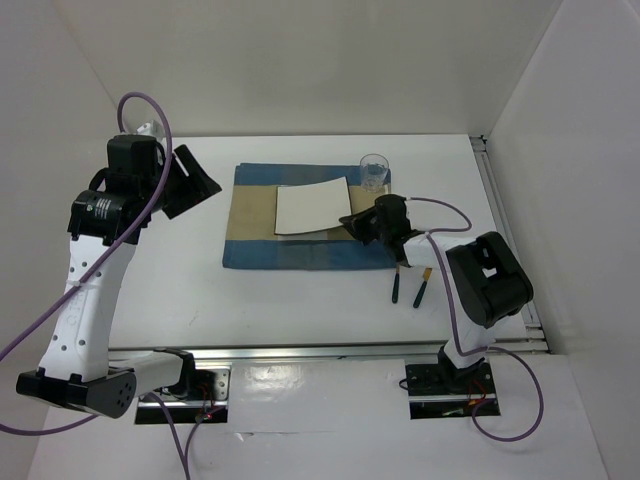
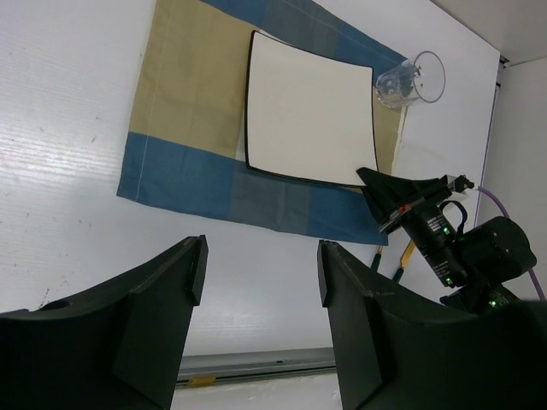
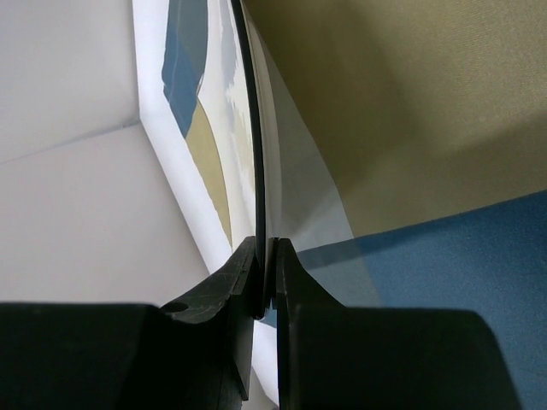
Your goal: Set the dinner table for one person
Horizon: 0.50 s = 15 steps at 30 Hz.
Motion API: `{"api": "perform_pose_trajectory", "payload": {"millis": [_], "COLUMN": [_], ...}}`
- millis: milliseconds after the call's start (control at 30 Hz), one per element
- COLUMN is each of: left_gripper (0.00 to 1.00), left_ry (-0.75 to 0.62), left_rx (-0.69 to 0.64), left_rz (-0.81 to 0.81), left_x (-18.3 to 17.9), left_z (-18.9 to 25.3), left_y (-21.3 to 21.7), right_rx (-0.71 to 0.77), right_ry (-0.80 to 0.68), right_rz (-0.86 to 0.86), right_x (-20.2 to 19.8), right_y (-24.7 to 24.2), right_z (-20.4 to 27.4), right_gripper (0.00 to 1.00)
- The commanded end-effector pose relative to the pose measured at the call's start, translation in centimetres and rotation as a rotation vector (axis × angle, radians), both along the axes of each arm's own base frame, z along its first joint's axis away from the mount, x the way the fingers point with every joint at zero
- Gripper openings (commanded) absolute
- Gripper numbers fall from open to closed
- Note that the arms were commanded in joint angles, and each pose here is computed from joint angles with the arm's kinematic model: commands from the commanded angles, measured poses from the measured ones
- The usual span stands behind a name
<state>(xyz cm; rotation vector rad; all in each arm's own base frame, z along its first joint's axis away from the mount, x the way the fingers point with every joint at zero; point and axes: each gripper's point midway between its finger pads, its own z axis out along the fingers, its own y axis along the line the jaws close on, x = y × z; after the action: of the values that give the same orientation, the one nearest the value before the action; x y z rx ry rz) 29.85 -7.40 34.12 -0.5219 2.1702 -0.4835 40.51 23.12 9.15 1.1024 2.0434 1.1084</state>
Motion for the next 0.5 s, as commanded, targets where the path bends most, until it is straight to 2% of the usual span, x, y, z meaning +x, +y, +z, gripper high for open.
{"api": "perform_pose_trajectory", "payload": {"millis": [0,133,200,300,400,433,467], "left_gripper": [0.71,0.71,0.71,0.71,0.71,0.71,0.71], "left_ry": [-0.023,-0.022,-0.012,-0.012,-0.012,-0.012,-0.012], "left_rx": [0.018,0.013,0.014,0.014,0.014,0.014,0.014], "left_rz": [-0.006,-0.013,-0.013,-0.013,-0.013,-0.013,-0.013], "left_x": [0.1,0.4,0.7,0.7,0.7,0.7,0.7], "left_z": [0.4,0.3,0.0,0.0,0.0,0.0,0.0], "left_y": [0.1,-0.1,-0.1,-0.1,-0.1,-0.1,-0.1], "right_rx": [0.105,0.060,0.048,0.020,-0.014,-0.022,-0.022], "right_ry": [-0.181,-0.090,-0.063,-0.035,-0.029,-0.013,-0.013], "right_rz": [0.011,-0.010,-0.001,0.005,-0.005,-0.005,-0.005], "right_x": [1.6,0.6,0.2,-0.2,-0.2,-0.2,-0.1], "right_y": [1.6,1.1,1.4,1.5,1.0,1.0,1.1], "right_z": [6.3,4.0,3.2,2.5,1.9,1.5,1.7], "right_gripper": [0.00,0.00,0.18,0.38,0.53,0.62,0.62]}}
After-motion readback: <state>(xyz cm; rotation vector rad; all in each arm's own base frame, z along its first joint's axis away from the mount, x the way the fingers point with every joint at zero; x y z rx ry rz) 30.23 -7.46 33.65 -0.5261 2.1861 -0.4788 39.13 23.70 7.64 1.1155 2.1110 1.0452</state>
